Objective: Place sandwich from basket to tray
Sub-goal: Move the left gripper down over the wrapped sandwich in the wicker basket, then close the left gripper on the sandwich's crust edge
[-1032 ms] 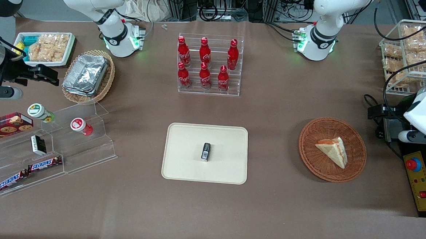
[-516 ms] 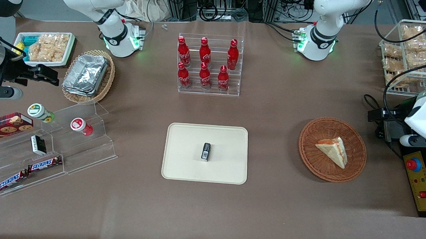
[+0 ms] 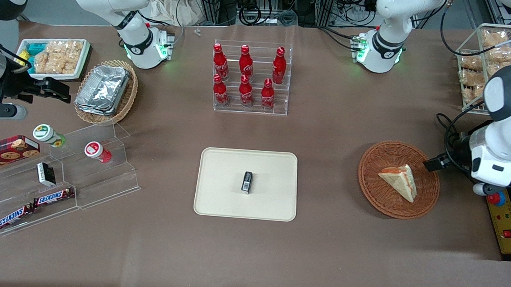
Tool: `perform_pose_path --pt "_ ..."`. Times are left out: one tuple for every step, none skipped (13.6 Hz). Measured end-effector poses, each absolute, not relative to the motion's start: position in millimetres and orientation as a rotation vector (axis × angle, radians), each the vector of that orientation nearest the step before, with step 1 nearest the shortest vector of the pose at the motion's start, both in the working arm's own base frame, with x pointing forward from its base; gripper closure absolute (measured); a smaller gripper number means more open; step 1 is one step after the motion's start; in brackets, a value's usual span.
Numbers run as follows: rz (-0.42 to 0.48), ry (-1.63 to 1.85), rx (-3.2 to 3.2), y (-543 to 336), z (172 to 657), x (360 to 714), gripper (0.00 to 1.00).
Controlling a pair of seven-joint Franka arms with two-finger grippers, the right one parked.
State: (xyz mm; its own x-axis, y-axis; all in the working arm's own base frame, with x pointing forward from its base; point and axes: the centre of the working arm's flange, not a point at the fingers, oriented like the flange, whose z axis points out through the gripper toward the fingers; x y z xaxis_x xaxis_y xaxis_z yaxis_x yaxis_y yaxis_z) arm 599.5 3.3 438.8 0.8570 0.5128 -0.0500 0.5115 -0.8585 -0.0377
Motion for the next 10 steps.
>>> perform_pose_path --pt "0.066 -0.909 -2.979 5 426 599 0.0" --pt "0.043 -0.992 -2.952 8 412 599 0.0" --pt "0.038 -1.053 -2.928 9 398 600 0.0" --pt "0.049 -1.102 -2.903 9 383 601 0.0" --pt "0.06 -1.149 -2.882 10 369 603 0.0" --pt "0.06 -1.198 -2.866 10 356 607 0.0" --pt "0.055 -1.241 -2.854 10 345 610 0.0" --pt "0.055 -1.271 -2.841 11 335 612 0.0" --pt "0.061 -1.29 -2.827 11 328 613 0.0" --pt "0.073 -1.308 -2.814 11 322 613 0.0"
